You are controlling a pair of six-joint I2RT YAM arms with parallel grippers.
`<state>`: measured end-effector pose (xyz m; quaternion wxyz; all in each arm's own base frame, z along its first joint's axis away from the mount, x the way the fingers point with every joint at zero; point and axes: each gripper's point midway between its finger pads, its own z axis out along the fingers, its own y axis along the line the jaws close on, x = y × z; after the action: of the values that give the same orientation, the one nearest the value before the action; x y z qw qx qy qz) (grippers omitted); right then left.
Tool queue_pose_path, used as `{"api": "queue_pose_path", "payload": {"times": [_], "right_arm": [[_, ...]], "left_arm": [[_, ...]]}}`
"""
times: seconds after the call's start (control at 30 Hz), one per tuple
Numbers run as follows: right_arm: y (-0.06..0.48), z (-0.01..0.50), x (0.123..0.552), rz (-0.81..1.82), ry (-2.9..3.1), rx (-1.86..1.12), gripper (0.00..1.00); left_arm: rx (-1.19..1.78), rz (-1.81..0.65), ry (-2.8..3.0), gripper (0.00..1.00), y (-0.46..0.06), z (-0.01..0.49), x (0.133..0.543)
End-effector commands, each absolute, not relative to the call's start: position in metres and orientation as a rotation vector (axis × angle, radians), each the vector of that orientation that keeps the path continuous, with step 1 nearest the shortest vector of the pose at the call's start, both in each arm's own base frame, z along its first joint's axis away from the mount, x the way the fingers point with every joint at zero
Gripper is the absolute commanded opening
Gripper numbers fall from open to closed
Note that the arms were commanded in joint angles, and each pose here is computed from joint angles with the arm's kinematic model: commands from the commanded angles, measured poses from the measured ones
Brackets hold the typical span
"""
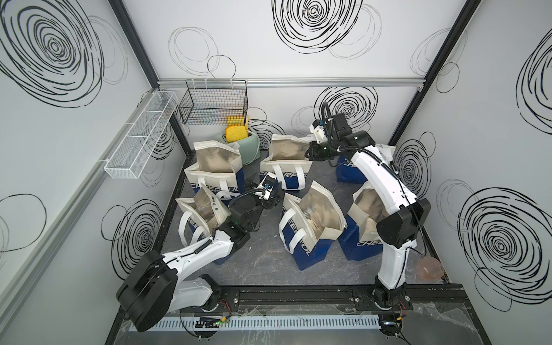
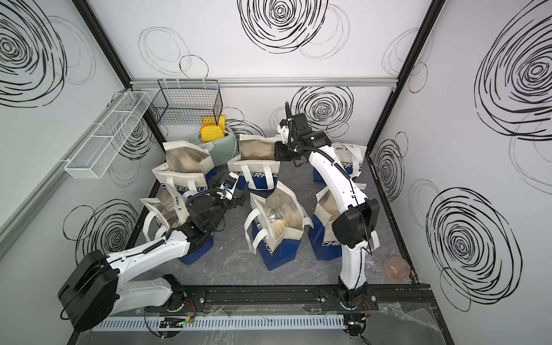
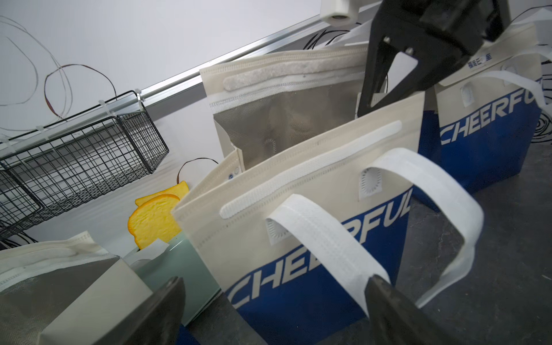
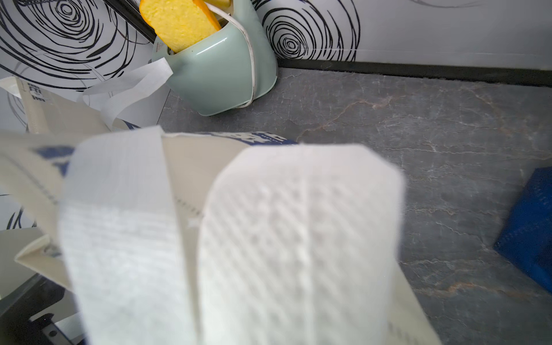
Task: Open the takeout bag
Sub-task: Place the takeout bag at the center of the board.
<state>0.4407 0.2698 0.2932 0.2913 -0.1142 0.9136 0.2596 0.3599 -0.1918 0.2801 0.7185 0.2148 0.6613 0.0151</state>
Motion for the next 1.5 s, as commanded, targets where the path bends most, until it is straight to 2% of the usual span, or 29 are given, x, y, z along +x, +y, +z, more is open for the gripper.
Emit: {"api": "queue_pose_path", "payload": {"times": [0.0, 0.27, 0.77, 1.0, 1.07, 1.13, 1.23, 1.47], "right_arm": [[0.276, 0.289, 0.45, 0.709, 2.431, -0.292, 0.0], [0.285, 0.289, 0.467, 0.711, 2.451, -0.293, 0.0], [0.308, 0.288, 0.462, 0.837, 2.435, -0.317, 0.01], [0.316, 0.286, 0.454, 0.868, 2.444, -0.353, 0.23], [0.32, 0.288, 0.452, 0.898, 2.437, -0.369, 0.34], [0.325, 0.292, 0.45, 0.934, 2.42, -0.386, 0.4], [0.33, 0.301, 0.448, 0.981, 2.391, -0.408, 0.46], [0.317, 0.325, 0.442, 0.97, 2.347, -0.396, 0.53]], "left_arm": [[0.383, -0.021, 1.444, 0.98, -0.182, 0.319, 0.363], [0.392, -0.141, 1.531, 0.98, -0.173, 0.33, 0.372], [0.375, -0.278, 1.542, 0.98, -0.177, 0.368, 0.392], [0.387, -0.347, 1.512, 0.98, -0.183, 0.386, 0.393], [0.386, -0.356, 1.518, 0.98, -0.184, 0.386, 0.394], [0.389, -0.359, 1.528, 0.98, -0.185, 0.385, 0.396], [0.389, -0.359, 1.532, 0.97, -0.185, 0.384, 0.396], [0.407, -0.353, 1.53, 0.98, -0.184, 0.386, 0.396]]}}
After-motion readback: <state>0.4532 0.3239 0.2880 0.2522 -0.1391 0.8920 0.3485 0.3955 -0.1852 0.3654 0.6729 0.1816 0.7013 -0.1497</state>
